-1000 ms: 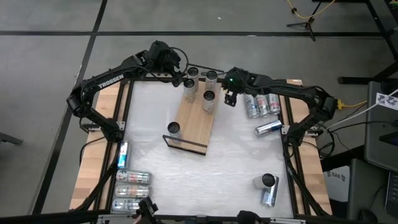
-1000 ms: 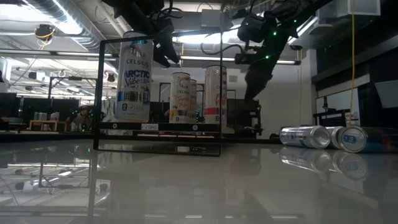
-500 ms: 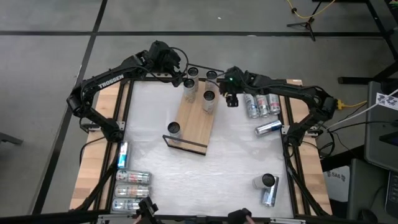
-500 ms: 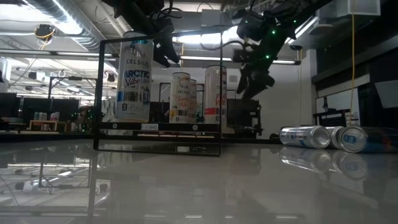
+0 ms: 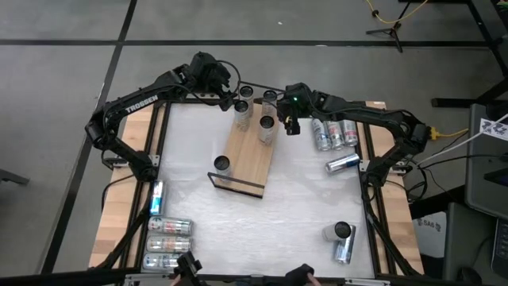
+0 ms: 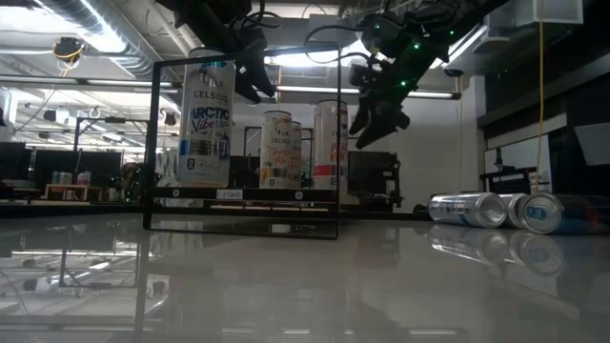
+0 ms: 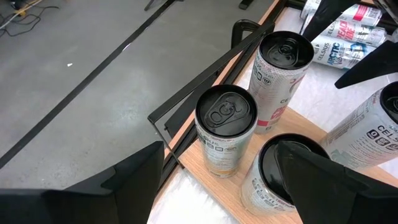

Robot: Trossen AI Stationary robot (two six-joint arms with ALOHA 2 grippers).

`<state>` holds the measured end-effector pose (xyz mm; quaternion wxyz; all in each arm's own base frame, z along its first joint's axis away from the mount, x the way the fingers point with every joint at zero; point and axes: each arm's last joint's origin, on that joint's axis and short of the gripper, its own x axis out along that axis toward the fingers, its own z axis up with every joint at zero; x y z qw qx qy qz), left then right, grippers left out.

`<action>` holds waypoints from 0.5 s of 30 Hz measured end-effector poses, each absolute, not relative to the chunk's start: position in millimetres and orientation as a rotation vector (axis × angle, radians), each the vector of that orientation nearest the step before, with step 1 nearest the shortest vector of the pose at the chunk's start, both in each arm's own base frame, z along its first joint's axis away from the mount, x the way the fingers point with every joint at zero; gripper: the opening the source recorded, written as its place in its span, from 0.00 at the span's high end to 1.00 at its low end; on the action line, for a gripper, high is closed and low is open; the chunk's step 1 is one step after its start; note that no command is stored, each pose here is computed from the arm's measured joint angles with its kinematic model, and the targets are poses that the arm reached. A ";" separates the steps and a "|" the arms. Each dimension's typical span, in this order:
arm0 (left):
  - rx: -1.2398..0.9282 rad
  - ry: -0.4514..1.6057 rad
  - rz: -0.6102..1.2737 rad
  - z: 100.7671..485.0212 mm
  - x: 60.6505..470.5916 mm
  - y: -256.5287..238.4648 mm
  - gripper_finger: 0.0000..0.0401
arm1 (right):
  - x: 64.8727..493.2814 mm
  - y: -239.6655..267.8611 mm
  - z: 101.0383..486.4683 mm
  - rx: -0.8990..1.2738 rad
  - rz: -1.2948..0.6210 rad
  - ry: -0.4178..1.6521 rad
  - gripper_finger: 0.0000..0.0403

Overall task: Place canned beverage on shelf
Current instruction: Adjust the pink soda cans

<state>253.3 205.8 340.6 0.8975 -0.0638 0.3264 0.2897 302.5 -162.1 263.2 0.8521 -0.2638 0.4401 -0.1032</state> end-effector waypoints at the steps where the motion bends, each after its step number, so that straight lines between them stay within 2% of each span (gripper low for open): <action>1: -0.132 0.676 0.600 340.6 253.3 205.8 0.24 | 302.7 -162.2 263.4 -0.556 -0.218 0.924 0.12; 15: -0.137 0.674 0.601 340.6 253.3 205.7 0.24 | 307.3 -163.6 265.7 -0.563 -0.212 0.861 0.12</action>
